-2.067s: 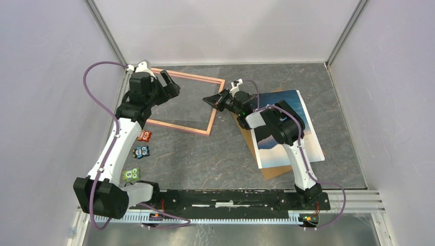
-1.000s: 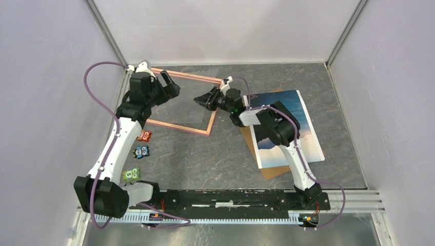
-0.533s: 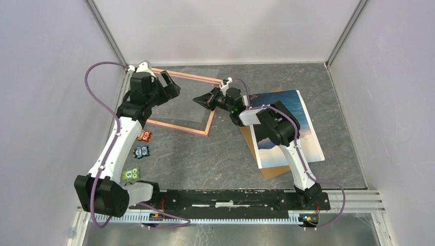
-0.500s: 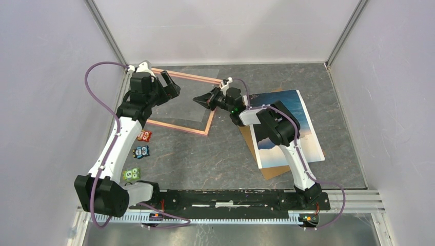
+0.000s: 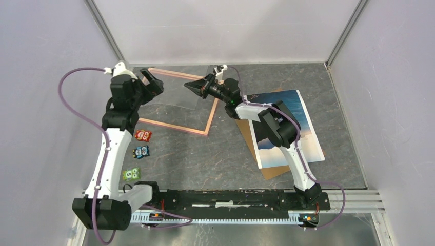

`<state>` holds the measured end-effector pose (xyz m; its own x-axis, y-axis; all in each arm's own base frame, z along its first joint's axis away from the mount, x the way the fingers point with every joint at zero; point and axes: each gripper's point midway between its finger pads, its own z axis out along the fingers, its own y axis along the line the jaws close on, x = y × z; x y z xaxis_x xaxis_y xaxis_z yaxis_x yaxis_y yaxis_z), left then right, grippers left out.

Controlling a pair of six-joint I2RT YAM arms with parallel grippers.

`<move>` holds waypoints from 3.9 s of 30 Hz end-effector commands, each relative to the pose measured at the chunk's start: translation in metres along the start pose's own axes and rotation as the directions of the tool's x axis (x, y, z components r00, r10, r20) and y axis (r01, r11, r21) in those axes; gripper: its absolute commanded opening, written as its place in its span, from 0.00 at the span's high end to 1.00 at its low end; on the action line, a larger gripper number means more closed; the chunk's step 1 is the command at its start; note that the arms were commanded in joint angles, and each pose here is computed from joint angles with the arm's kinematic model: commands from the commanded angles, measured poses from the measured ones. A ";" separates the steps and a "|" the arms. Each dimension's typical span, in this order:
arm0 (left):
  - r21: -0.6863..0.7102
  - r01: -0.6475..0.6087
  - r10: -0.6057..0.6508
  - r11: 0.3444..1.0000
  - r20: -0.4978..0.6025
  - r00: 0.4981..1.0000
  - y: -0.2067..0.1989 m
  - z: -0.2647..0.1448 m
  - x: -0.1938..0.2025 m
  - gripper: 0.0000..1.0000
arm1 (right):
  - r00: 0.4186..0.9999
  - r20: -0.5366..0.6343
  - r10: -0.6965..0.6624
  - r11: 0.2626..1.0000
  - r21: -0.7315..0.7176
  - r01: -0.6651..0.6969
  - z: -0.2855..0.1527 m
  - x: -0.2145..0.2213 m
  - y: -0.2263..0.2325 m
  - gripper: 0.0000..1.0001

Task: Put the photo into the frame
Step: Adjust the photo frame item on the photo frame.

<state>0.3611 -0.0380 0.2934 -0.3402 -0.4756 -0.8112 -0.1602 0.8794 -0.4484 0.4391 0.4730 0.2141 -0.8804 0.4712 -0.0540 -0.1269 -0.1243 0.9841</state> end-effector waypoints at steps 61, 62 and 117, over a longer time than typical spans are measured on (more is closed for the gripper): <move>0.107 0.081 -0.083 0.991 0.011 0.997 -0.012 0.000 -0.011 0.00 | 0.968 0.043 -0.248 0.912 0.347 0.218 -0.028 -0.010 -0.134 1.00; 0.110 0.081 -0.083 0.991 0.010 0.997 -0.013 0.000 -0.010 0.00 | 0.969 0.035 -0.245 0.914 0.343 0.218 -0.027 -0.009 -0.134 1.00; 0.115 0.097 -0.095 0.989 -0.018 0.995 -0.013 0.007 -0.003 0.00 | 0.976 -0.072 -0.206 0.914 0.341 0.218 -0.039 -0.009 -0.139 1.00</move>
<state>0.3646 -0.0442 0.2878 -0.3726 -0.5289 -0.7625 -0.1078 0.8408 -0.5306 0.4467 0.4527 0.0583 -0.8680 0.4350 -0.2394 -0.1032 0.3137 0.9439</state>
